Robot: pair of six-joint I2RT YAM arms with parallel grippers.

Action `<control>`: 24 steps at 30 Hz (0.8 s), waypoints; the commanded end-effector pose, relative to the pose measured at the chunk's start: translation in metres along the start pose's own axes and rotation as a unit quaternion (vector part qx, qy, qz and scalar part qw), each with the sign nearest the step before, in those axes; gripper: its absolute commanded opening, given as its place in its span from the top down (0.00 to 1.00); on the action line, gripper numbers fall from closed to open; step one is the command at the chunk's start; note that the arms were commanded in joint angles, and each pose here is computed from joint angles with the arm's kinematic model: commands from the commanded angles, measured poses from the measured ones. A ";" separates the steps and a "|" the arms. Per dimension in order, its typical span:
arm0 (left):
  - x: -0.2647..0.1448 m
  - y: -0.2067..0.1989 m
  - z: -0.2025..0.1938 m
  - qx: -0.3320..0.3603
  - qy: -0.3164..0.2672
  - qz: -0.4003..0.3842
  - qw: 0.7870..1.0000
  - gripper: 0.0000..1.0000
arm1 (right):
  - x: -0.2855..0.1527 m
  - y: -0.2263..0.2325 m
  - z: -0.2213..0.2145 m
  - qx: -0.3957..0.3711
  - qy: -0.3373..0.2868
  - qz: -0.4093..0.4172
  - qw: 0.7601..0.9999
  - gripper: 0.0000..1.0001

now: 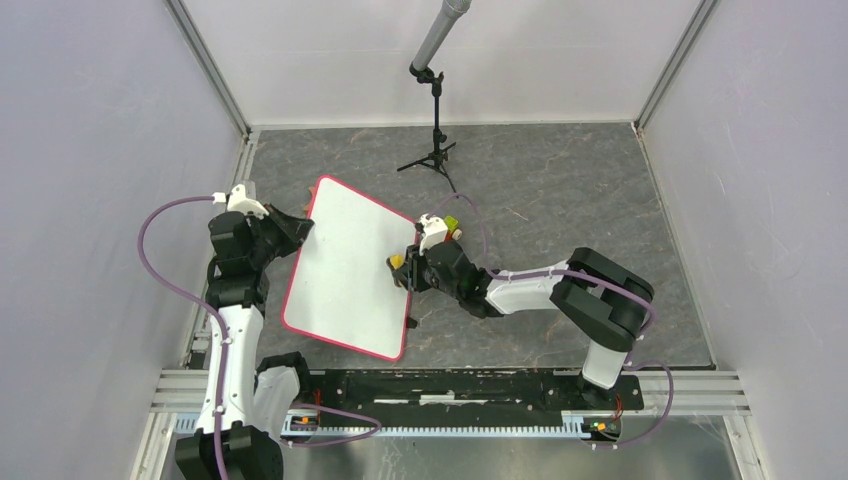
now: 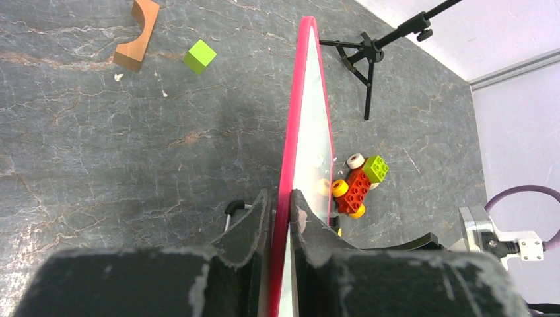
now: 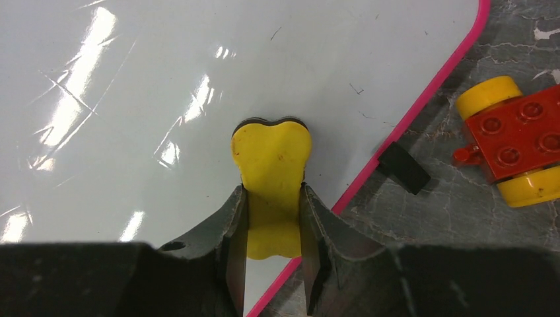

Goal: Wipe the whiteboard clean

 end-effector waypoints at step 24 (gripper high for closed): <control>-0.001 -0.003 -0.010 -0.030 0.030 0.000 0.999 0.98 | -0.084 0.033 0.039 -0.073 -0.048 0.006 0.996 0.72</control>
Point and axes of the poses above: each gripper's point midway between its finger pads, its own x axis out along the fingers, its own y axis along the line the jaws close on, z = x × y, the point moved 4 cm from there along -x, back along the fingers, and after that the axes turned 13 degrees about x, right-handed, at the moved point
